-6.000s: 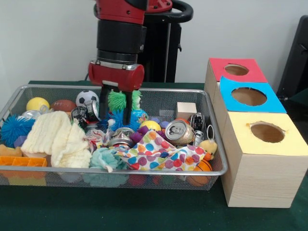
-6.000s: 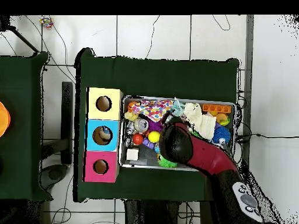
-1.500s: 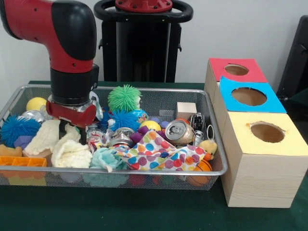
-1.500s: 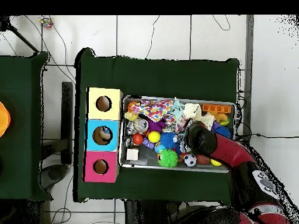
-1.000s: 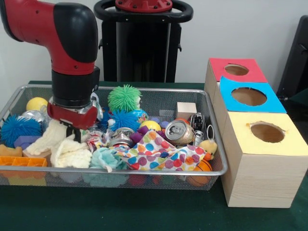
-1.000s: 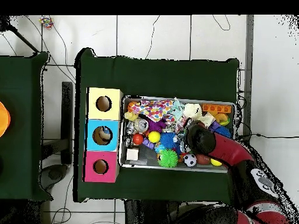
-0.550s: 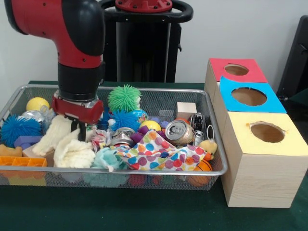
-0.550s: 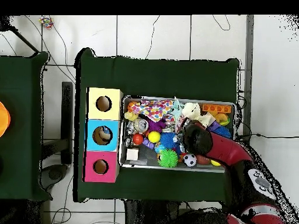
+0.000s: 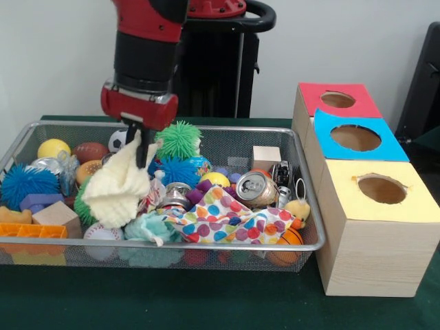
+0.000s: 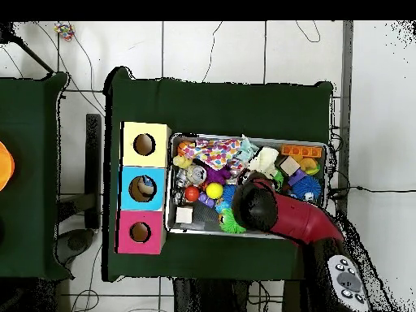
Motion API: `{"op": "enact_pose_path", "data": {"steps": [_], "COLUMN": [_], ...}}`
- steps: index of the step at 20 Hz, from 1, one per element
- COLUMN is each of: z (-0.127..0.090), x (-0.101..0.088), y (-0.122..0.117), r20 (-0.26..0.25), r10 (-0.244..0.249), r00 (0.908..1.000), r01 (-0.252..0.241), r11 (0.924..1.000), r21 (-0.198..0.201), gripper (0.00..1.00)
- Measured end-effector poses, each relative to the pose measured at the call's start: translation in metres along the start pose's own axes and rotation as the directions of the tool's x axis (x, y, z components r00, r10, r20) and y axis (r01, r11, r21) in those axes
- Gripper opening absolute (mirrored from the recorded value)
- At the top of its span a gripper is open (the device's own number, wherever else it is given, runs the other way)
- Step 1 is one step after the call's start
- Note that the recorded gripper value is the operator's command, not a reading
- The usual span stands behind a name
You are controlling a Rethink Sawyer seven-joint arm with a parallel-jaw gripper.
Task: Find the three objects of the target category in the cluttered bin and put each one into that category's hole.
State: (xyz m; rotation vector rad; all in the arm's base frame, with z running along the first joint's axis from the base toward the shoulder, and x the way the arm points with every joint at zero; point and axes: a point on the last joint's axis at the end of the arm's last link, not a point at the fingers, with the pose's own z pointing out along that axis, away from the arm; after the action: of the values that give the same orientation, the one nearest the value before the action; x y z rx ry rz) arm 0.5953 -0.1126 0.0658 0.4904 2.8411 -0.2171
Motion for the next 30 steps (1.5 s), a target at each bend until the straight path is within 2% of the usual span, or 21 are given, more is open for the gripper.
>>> {"op": "enact_pose_path", "data": {"steps": [2,3,7,21,30], "z": [-0.007,-0.018,-0.028,-0.035,-0.048], "x": [0.002,0.007,0.014,0.046,0.051], "y": [0.005,0.013,0.021,0.014,0.016], "r20": [0.003,0.006,0.004,-0.053,-0.054], "r10": [-0.008,-0.017,-0.02,0.013,0.039], "r00": [1.0,0.9998,0.9998,0.9985,0.9978], "r01": [0.008,0.017,0.02,-0.012,-0.037], "r11": [1.0,0.9999,0.9998,0.9997,0.999], "r21": [0.002,0.003,0.005,0.021,0.024], "gripper": [0.0,0.0,0.0,0.0,0.0]}}
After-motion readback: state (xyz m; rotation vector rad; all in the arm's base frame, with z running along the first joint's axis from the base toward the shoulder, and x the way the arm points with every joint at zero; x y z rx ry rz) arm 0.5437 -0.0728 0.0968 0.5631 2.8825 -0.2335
